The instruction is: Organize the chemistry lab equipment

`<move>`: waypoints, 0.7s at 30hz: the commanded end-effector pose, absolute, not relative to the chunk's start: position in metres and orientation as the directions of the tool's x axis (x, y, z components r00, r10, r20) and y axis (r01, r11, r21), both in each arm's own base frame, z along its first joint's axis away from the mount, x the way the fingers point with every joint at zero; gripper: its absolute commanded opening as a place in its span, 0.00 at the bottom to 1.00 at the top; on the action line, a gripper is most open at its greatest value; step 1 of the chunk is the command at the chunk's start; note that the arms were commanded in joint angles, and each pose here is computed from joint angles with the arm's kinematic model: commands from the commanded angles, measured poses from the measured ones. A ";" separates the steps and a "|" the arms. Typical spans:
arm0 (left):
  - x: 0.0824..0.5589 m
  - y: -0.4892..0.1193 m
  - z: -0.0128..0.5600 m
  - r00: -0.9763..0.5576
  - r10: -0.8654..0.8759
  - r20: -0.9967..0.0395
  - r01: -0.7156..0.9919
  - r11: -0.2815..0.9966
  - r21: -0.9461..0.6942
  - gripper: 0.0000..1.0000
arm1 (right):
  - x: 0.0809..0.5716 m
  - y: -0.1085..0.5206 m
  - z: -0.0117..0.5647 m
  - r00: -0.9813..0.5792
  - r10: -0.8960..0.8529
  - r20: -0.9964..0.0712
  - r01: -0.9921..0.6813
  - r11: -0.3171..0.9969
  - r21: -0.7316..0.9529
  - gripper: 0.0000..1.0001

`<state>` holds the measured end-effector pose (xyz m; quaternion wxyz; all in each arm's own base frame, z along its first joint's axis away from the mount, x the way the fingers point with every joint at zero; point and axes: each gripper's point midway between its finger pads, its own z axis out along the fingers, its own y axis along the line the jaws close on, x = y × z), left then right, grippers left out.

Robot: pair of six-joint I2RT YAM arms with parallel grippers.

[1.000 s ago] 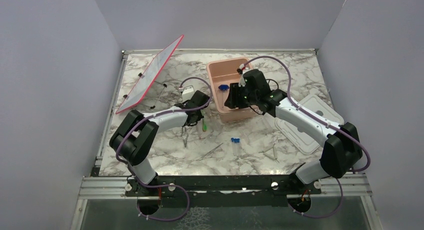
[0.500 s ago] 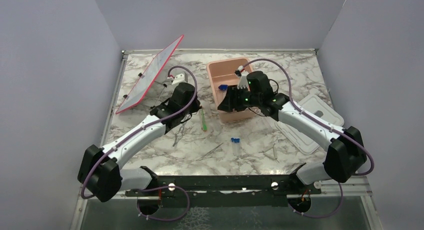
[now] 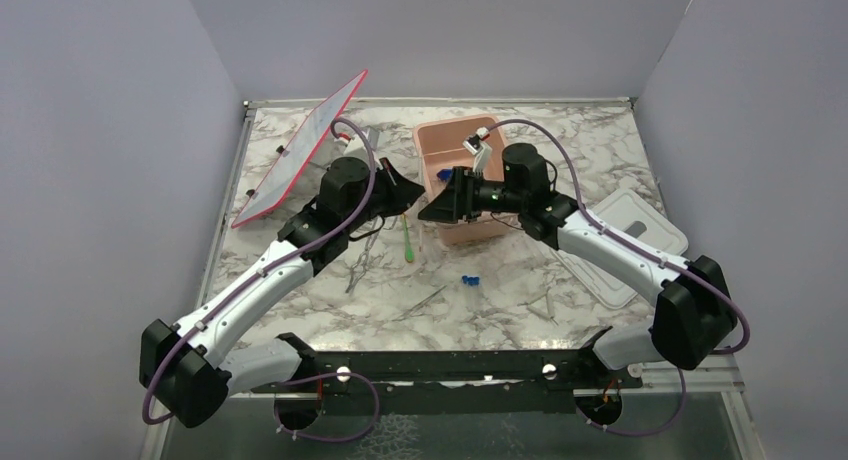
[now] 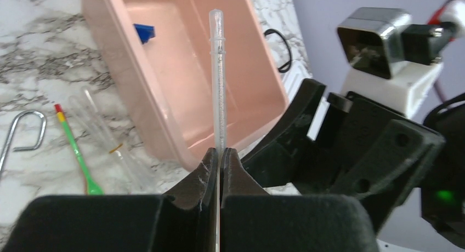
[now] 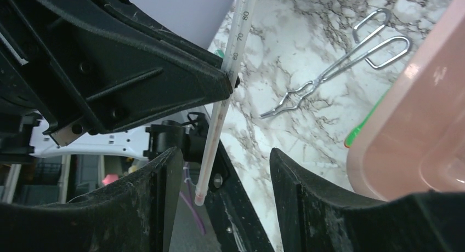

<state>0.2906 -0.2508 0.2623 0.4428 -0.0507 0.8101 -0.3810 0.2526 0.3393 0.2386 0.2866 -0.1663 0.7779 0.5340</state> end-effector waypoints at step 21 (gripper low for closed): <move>0.308 -0.201 0.288 -0.471 -0.447 -0.760 0.094 0.831 -0.548 0.56 | 0.286 0.338 0.250 -0.767 0.134 -0.628 -0.524 0.433 0.733 0.15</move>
